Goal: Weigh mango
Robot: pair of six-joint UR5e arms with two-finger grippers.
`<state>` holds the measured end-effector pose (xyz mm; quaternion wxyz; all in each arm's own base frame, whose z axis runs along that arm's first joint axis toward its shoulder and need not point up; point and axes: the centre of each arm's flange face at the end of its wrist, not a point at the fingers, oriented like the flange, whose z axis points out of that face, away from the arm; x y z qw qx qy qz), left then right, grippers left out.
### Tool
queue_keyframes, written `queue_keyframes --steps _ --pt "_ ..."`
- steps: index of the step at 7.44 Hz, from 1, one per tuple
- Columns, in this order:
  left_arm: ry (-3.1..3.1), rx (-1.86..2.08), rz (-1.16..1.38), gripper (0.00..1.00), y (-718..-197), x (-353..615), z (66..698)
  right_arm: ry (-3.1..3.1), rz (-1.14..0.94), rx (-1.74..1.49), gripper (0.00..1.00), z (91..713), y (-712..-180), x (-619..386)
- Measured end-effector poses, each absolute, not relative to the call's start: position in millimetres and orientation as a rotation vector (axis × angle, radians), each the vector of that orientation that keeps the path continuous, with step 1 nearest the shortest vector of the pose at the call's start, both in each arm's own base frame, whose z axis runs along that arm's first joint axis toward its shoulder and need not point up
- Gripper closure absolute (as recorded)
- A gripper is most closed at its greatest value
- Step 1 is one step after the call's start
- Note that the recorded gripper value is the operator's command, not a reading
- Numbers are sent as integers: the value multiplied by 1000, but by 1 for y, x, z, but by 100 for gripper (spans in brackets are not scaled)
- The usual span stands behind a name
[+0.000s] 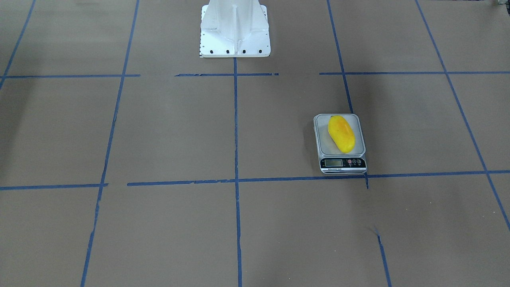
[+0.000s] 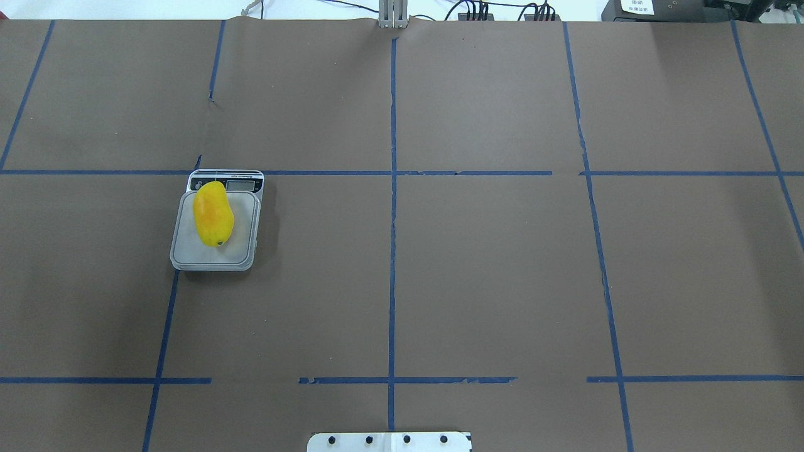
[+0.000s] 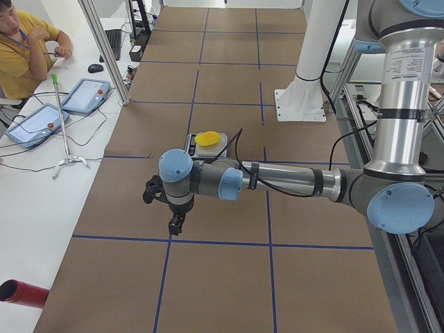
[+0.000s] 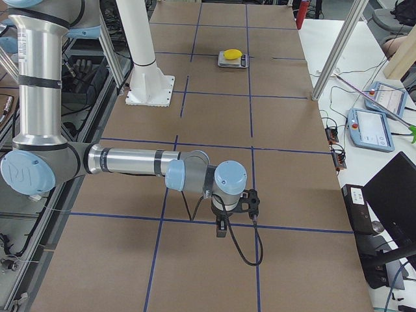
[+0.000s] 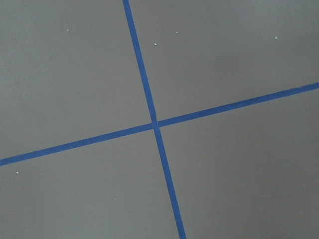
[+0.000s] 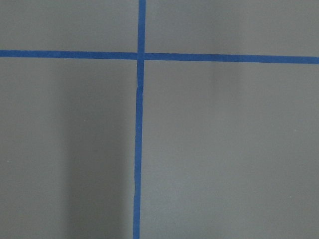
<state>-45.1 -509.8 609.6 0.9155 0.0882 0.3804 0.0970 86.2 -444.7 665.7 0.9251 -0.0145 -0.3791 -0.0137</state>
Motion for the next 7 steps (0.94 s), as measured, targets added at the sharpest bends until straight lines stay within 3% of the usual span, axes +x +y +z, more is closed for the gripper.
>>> queue_keyframes --steps 7 --pt "784 185 198 0 -507 -47 606 -778 -28 -30 0 666 -445 86"
